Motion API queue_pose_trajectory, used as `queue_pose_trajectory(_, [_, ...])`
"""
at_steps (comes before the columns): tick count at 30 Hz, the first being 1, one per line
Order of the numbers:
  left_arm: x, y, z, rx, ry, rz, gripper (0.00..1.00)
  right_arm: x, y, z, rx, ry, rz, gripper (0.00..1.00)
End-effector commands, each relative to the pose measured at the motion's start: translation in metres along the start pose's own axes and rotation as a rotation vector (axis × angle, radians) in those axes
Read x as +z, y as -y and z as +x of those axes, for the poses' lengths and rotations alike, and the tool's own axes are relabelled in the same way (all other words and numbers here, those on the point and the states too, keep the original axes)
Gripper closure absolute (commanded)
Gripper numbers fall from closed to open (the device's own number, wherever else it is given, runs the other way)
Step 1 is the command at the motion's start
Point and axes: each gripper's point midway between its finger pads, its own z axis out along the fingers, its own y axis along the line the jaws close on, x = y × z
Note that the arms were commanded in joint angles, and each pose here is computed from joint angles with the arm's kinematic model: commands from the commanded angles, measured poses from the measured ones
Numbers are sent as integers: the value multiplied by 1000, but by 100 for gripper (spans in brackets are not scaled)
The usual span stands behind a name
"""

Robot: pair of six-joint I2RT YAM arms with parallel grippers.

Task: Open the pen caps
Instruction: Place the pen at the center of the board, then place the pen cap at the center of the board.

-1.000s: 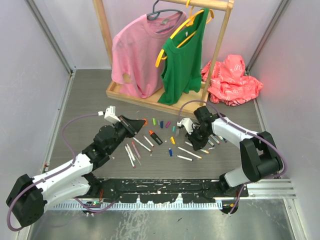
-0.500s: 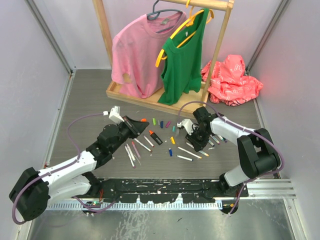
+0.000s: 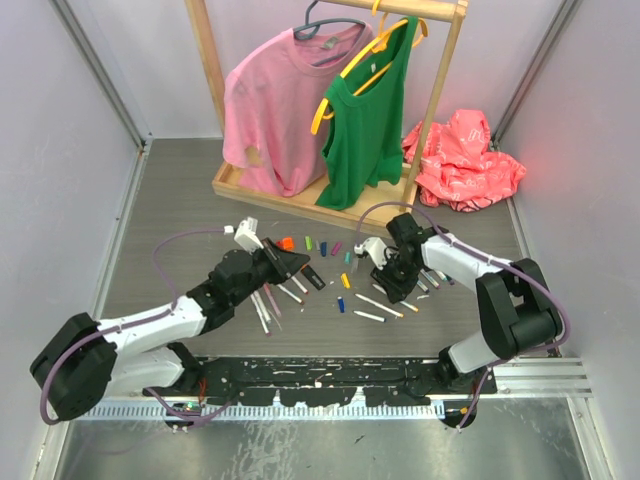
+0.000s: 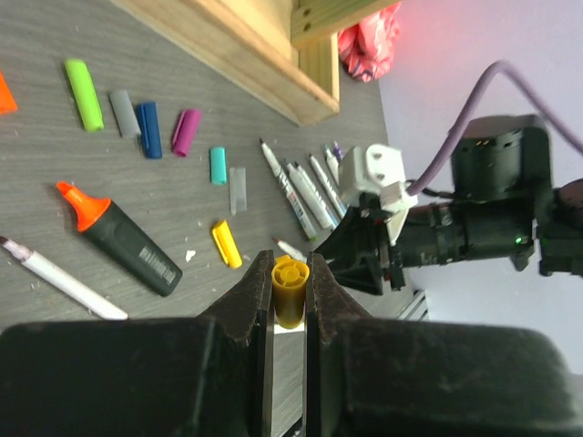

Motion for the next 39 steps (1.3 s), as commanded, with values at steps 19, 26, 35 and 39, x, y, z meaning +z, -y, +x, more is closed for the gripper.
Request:
queue_pose_trajectory(19, [51, 22, 63, 44, -57, -108, 100, -63, 19, -47, 1, 297, 136, 57])
queue_pose_trajectory(26, [71, 13, 91, 23, -96, -241, 100, -104, 54, -52, 106, 446, 328, 44])
queue_pose_trajectory(35, [92, -4, 111, -5, -88, -387, 100, -145, 76, -53, 181, 583, 517, 35])
queue_pose_trajectory(39, [102, -1, 119, 0, -102, -433, 100, -148, 77, -53, 186, 591, 530, 35])
